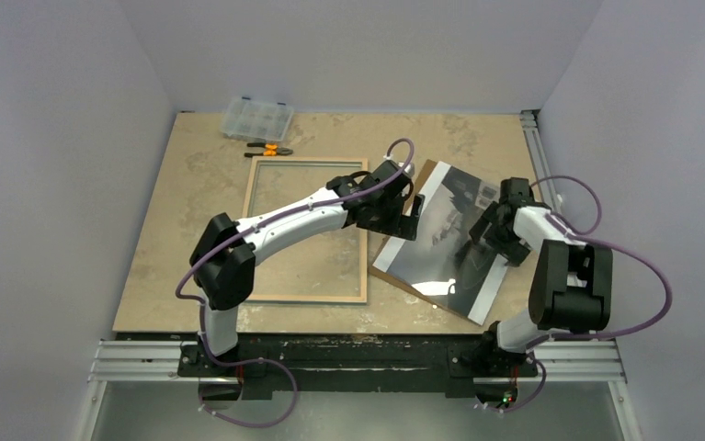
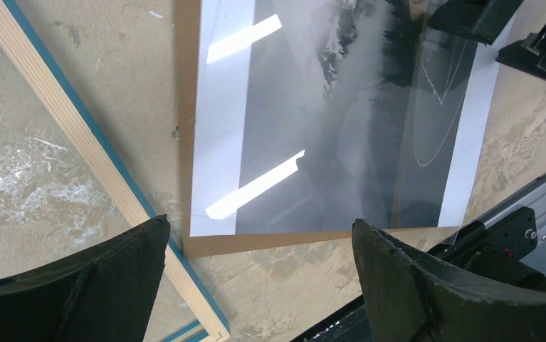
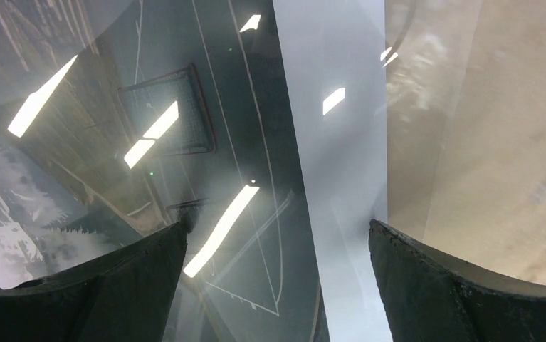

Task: Put the photo into the frame
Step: Move the photo frame item to the center of the board.

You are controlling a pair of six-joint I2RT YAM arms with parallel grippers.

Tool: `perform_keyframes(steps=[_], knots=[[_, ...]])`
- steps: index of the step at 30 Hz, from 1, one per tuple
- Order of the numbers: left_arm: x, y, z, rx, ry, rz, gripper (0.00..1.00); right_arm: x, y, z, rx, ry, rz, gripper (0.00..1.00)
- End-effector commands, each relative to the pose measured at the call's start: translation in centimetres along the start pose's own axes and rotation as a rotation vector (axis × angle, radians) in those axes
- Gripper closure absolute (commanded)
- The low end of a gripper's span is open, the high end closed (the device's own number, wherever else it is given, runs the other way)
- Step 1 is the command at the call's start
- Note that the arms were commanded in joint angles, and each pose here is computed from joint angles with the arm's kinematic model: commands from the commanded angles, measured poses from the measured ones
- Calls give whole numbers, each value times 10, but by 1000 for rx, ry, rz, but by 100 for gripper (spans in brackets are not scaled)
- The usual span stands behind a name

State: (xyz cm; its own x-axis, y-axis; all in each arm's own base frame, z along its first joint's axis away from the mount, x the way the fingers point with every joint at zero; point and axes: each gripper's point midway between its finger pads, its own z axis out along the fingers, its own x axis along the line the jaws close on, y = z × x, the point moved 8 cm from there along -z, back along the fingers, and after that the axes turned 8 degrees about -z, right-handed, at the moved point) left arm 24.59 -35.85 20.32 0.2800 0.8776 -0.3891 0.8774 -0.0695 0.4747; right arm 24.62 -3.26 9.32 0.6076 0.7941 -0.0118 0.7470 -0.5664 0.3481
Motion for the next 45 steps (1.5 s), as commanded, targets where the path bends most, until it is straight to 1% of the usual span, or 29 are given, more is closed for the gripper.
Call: perform_keyframes(steps=[1,5,7,11,14,17,21,23,26,28,30,33,34,37,45], knots=[[1,7,-13,-40,-19,0,4,41,-2,10,38,126,-60,2],[8,6,-11,-29,-21,-23,4,42,11,-13,-48,158,-83,2],[12,5,-8,-24,-18,-43,4,44,15,-28,-81,207,-75,1],[21,3,0,13,-55,-105,4,38,18,-50,-146,229,-58,1],[28,1,5,27,-72,-146,5,30,17,-50,-138,263,-17,1],[35,-2,11,46,-58,-170,5,16,13,-37,-102,318,30,1],[39,-4,17,60,-25,-165,7,-8,16,-30,-135,284,81,1],[38,-5,22,69,-18,-163,11,-15,17,-30,-151,253,98,1],[34,-7,32,91,-15,-145,23,-23,17,-28,-151,199,122,1],[30,-9,40,110,-5,-132,29,-25,16,-25,-134,179,136,1],[25,-12,48,133,4,-119,32,-28,15,-19,-108,158,153,1],[21,-17,61,168,24,-102,43,-31,12,-8,-64,144,173,2],[21,-19,65,181,34,-101,45,-31,10,-5,-48,149,179,2],[24,-25,76,223,62,-104,50,-31,8,5,-8,189,203,2],[29,-33,89,281,92,-110,52,-25,6,16,28,296,217,2]])
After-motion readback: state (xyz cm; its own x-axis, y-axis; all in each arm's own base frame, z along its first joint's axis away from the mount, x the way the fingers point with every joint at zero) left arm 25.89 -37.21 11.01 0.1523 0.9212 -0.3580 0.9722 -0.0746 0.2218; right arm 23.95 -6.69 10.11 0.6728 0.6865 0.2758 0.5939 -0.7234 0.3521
